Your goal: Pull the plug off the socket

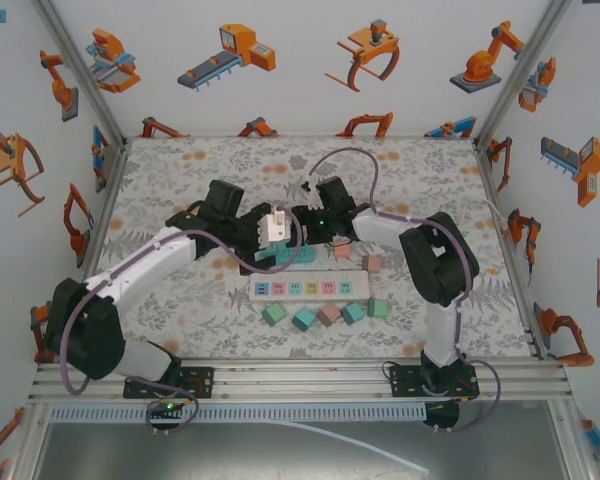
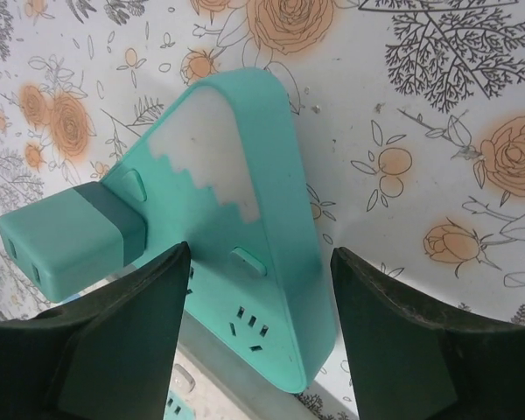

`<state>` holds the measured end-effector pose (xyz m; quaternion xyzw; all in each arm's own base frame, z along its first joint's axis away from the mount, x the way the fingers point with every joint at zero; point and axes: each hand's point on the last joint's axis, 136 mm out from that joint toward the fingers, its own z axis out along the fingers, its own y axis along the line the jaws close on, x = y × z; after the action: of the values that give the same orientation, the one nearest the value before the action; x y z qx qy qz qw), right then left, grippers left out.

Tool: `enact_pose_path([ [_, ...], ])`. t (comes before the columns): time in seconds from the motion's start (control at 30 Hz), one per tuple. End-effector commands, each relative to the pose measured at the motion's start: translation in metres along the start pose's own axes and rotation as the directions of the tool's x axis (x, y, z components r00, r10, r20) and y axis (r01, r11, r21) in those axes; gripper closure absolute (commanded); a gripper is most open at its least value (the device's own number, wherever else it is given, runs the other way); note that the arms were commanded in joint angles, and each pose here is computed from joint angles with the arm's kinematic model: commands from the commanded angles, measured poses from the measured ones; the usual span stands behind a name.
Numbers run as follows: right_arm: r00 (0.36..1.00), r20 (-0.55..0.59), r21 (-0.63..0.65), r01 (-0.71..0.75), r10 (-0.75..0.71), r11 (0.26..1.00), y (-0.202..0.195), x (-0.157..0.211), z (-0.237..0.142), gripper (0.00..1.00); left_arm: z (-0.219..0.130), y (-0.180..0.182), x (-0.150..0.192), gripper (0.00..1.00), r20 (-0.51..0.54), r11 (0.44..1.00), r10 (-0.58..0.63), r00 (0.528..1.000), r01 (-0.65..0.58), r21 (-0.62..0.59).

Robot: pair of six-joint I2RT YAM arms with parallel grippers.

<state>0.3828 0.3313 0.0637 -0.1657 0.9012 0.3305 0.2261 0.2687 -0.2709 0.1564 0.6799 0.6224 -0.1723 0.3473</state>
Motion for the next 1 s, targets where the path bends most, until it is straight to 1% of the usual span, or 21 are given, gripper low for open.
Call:
enact_pose_path([
  [0.0, 1.0, 0.003, -0.004, -0.019, 0.019, 1.0, -0.013, 0.004, 0.006, 0.39, 0.015, 0.018, 0.012, 0.13, -0.028, 0.997, 0.071, 0.997, -0.072, -0.042],
  [0.1, 1.0, -0.01, -0.01, -0.024, 0.024, 1.0, -0.015, 0.01, 0.008, 0.39, 0.027, 0.03, 0.016, 0.13, -0.037, 0.993, 0.095, 0.995, -0.097, -0.062],
  [0.2, 0.999, -0.028, -0.031, -0.036, 0.035, 0.999, -0.013, 0.015, 0.011, 0.39, 0.038, 0.037, 0.02, 0.17, -0.059, 0.992, 0.116, 0.992, -0.118, -0.039],
  [0.27, 0.999, -0.03, -0.03, -0.035, 0.034, 0.999, -0.014, 0.017, 0.011, 0.39, 0.043, 0.037, 0.022, 0.23, -0.065, 0.993, 0.121, 0.991, -0.121, -0.004],
  [0.33, 0.999, -0.03, -0.015, -0.033, 0.033, 0.999, -0.017, 0.018, 0.012, 0.39, 0.049, 0.034, 0.027, 0.31, -0.08, 0.992, 0.121, 0.989, -0.118, 0.033],
  [0.43, 0.999, -0.038, 0.009, -0.035, 0.035, 0.999, -0.022, 0.02, 0.012, 0.4, 0.056, 0.034, 0.034, 0.42, -0.096, 0.992, 0.118, 0.988, -0.113, 0.053],
  [0.63, 0.998, -0.045, 0.025, -0.039, 0.04, 0.999, -0.026, 0.023, 0.014, 0.4, 0.065, 0.026, 0.043, 0.6, -0.123, 0.991, 0.11, 0.986, -0.1, 0.087],
  [0.8, 0.998, -0.047, 0.031, -0.042, 0.044, 0.999, -0.027, 0.022, 0.016, 0.4, 0.07, 0.021, 0.047, 0.68, -0.13, 0.99, 0.103, 0.986, -0.089, 0.105],
  [0.97, 0.997, -0.045, 0.056, -0.061, 0.064, 0.997, -0.032, 0.022, 0.019, 0.4, 0.075, 0.016, 0.049, 0.69, -0.149, 0.989, 0.107, 0.983, -0.09, 0.117],
])
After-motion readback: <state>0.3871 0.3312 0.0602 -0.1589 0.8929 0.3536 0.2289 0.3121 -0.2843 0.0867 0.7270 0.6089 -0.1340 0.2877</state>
